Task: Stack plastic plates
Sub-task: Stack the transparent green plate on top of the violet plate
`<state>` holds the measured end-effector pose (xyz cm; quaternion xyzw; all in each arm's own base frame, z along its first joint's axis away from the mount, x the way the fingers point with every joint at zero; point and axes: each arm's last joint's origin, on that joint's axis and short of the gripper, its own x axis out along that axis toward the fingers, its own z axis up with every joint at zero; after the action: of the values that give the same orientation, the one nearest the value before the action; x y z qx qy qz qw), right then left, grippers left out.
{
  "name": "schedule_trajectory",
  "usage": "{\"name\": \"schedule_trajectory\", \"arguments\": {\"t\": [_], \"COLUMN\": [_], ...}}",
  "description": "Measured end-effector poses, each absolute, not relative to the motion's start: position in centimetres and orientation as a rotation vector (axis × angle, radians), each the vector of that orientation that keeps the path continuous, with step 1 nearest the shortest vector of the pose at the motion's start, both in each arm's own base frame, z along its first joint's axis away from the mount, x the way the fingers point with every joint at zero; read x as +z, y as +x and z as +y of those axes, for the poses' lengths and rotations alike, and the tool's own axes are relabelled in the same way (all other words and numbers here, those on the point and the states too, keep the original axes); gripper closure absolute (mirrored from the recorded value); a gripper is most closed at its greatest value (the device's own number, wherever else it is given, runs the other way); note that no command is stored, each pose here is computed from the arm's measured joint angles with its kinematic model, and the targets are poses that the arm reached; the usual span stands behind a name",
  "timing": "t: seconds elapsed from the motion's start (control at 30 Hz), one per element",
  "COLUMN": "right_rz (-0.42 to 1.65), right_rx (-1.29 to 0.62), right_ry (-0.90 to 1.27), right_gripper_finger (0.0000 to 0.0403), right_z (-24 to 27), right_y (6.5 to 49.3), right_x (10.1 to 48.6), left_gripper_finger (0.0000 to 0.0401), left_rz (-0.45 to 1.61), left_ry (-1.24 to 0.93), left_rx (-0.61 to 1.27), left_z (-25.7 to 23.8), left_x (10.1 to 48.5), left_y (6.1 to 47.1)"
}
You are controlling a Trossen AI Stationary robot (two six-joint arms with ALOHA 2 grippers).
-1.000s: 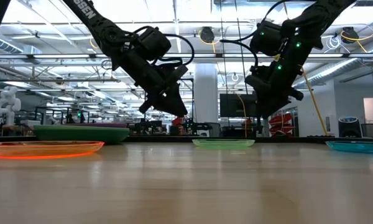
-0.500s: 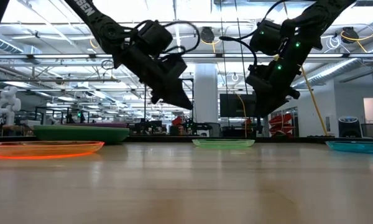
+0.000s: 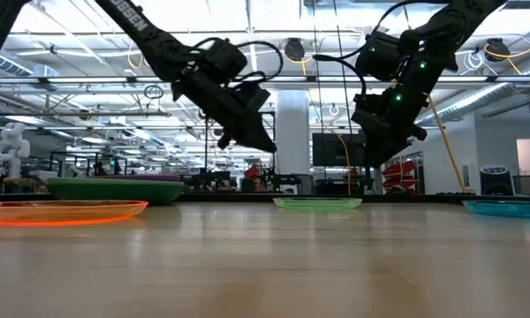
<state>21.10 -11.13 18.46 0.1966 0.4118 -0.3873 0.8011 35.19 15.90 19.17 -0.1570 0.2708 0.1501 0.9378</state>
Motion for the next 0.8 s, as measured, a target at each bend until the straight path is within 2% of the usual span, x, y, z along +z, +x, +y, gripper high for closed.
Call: {"name": "schedule_trajectory", "arguments": {"t": [0.13, 0.4, 0.57, 0.8], "right_rz": [0.893, 0.921, 0.914, 0.912], "right_rx": [-0.836, -0.868, -0.873, -0.872], "right_ry": [0.418, 0.432, 0.435, 0.436], "right_gripper_finger": [0.0275, 0.0275, 0.0275, 0.0275], "right_z": [-11.3, -11.7, -11.9, -11.9], "right_y": [20.9, 20.0, 20.0, 20.0], "right_x": [18.2, 17.4, 17.5, 17.5], "left_gripper_finger": [0.0399, 0.0387, 0.0361, 0.0296], "left_rz": [0.646, 0.790, 0.850, 0.859], "left_ry": [-0.350, -0.484, -0.508, -0.502], "left_rx": [0.284, 0.355, 0.375, 0.417], "left_z": [16.5, 17.8, 18.2, 18.4], "left_x": [18.2, 17.3, 16.8, 16.4], "left_y": [37.2, 39.4, 40.2, 40.2]}}
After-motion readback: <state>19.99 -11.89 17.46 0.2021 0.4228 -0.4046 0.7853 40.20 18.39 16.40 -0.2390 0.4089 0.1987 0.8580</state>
